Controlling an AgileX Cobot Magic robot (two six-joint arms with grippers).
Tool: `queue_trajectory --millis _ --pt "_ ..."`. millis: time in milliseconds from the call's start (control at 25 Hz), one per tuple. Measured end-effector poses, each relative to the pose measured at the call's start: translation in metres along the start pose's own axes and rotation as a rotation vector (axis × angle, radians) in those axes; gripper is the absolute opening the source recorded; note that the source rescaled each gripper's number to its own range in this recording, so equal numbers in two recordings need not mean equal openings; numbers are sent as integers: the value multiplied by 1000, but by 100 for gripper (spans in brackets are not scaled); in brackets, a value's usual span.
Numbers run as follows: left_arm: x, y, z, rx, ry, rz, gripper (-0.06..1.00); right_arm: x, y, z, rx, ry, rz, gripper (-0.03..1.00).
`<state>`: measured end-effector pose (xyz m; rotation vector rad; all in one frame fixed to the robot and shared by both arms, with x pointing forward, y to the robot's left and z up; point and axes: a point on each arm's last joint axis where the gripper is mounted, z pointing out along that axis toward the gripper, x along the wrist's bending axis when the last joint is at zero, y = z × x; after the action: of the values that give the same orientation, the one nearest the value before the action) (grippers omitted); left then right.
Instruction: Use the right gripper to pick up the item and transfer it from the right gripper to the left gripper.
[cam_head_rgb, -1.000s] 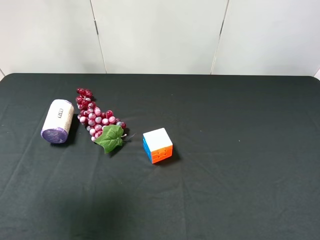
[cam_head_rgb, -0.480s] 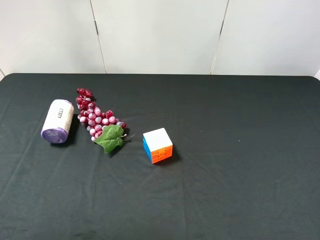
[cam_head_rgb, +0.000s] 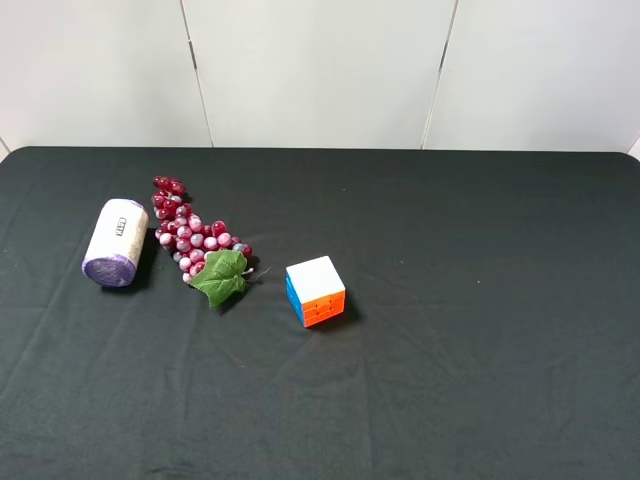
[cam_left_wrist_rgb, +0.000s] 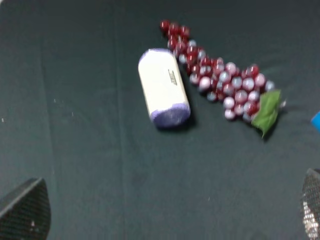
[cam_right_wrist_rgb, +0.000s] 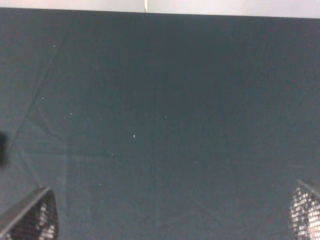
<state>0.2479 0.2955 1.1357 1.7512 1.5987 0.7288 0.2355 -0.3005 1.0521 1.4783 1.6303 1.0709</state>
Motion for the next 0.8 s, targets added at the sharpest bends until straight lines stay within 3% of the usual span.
queue_trajectory --millis 360,800 --pt "6 -77 14 -73 75 11 100 0 0 0 0 0 0 99" --pt "10 -87 31 -58 103 -41 100 0 0 0 0 0 0 99"
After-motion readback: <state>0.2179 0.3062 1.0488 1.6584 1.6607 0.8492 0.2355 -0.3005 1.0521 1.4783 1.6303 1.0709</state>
